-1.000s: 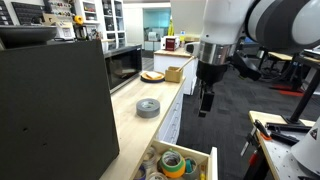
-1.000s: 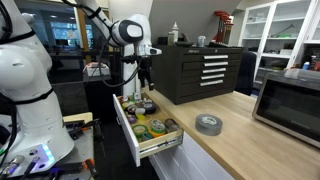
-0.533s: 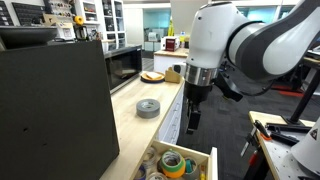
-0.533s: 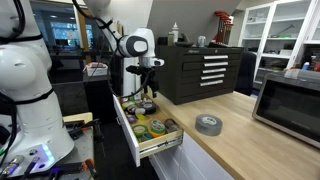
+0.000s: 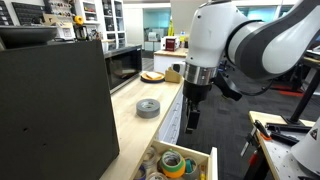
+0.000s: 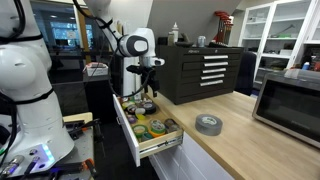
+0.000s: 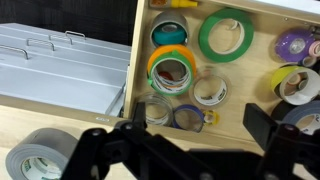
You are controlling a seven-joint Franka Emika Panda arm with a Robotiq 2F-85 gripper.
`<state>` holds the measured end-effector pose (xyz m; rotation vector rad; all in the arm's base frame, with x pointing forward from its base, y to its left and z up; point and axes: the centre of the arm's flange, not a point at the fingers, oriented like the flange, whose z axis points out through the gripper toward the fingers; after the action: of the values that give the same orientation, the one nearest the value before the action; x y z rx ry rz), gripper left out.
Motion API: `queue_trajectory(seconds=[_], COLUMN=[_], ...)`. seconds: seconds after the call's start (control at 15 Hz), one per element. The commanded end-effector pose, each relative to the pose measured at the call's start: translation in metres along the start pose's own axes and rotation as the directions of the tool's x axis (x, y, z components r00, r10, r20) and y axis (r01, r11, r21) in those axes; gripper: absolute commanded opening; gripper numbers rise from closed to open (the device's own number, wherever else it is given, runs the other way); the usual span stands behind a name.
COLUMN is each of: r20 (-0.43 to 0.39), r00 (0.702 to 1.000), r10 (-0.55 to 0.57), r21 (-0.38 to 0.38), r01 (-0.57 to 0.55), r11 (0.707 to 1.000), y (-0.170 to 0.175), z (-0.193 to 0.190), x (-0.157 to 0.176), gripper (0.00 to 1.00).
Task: Pick up the tape from the drawer and put it on the counter top.
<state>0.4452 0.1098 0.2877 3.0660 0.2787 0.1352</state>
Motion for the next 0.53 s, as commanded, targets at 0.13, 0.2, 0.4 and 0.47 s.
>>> queue_trajectory(seconds=[0.13, 0.2, 0.4, 0.47], r20=[0.009, 0.010, -0.006, -0.010], r00=[1.000, 0.999, 0.998, 0.997], r10=[-0.021, -0.035, -0.070, -0.078], r21=[0.005, 0.012, 0.027, 0.034], r01=[0.021, 0.035, 0.070, 0.078], r11=[1.000, 0.999, 0.997, 0.996], y=[-0.004, -0.005, -0.008, -0.009], z=[0.032, 0.040, 0.061, 0.067], x=[0.005, 0.008, 0.014, 0.016], gripper=[1.00, 1.00, 1.00, 1.00])
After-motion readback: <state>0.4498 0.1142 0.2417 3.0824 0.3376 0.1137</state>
